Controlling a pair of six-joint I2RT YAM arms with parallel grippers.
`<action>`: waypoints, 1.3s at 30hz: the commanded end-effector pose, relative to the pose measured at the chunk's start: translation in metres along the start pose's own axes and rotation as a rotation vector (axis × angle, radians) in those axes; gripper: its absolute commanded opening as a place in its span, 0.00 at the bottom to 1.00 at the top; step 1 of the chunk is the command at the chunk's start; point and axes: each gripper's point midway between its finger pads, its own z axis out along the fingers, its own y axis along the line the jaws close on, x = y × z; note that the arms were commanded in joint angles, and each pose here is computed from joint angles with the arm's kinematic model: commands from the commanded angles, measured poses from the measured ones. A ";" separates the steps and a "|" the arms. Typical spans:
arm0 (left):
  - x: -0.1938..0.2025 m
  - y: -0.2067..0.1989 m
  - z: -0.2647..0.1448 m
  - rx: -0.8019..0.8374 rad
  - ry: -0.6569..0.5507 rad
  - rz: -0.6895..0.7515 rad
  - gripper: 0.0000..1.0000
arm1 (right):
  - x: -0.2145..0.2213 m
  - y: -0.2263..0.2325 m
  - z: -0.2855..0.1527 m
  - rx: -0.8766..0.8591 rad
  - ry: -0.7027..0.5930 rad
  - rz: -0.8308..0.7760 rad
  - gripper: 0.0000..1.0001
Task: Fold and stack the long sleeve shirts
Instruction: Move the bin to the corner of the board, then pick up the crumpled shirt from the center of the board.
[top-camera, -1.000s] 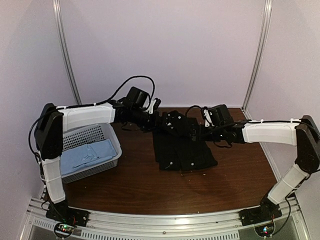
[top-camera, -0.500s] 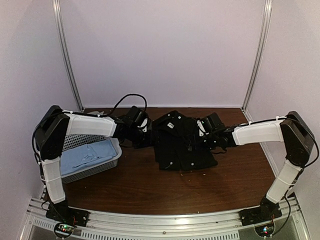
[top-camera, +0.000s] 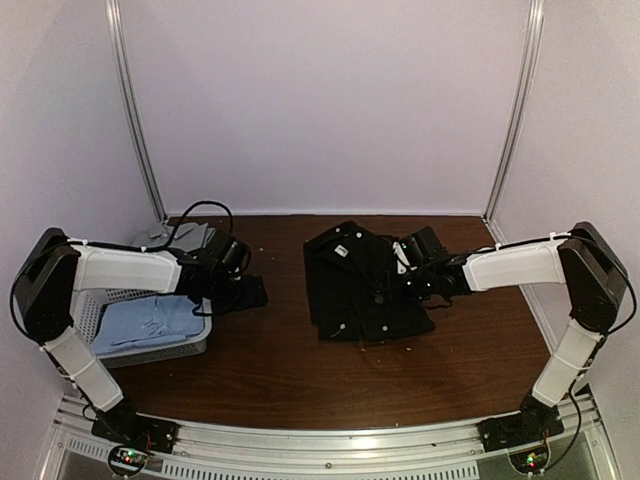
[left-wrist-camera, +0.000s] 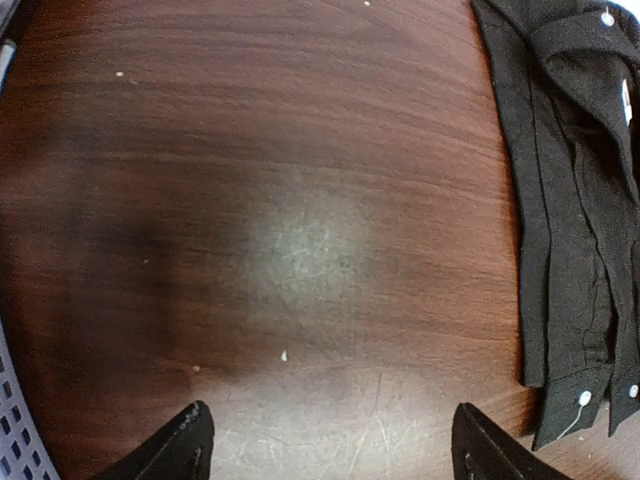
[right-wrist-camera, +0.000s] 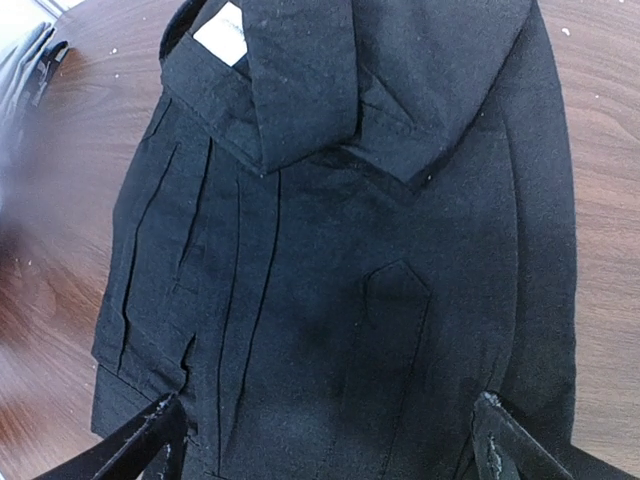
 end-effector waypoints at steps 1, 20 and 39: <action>-0.008 0.044 -0.021 -0.114 -0.068 -0.088 0.84 | 0.000 0.007 0.005 -0.009 0.000 -0.016 1.00; -0.032 -0.029 -0.059 0.072 -0.132 0.044 0.87 | 0.017 0.004 0.009 0.032 0.044 -0.059 1.00; 0.049 -0.144 0.017 0.333 0.167 0.255 0.75 | 0.049 0.033 0.008 0.105 0.104 -0.211 1.00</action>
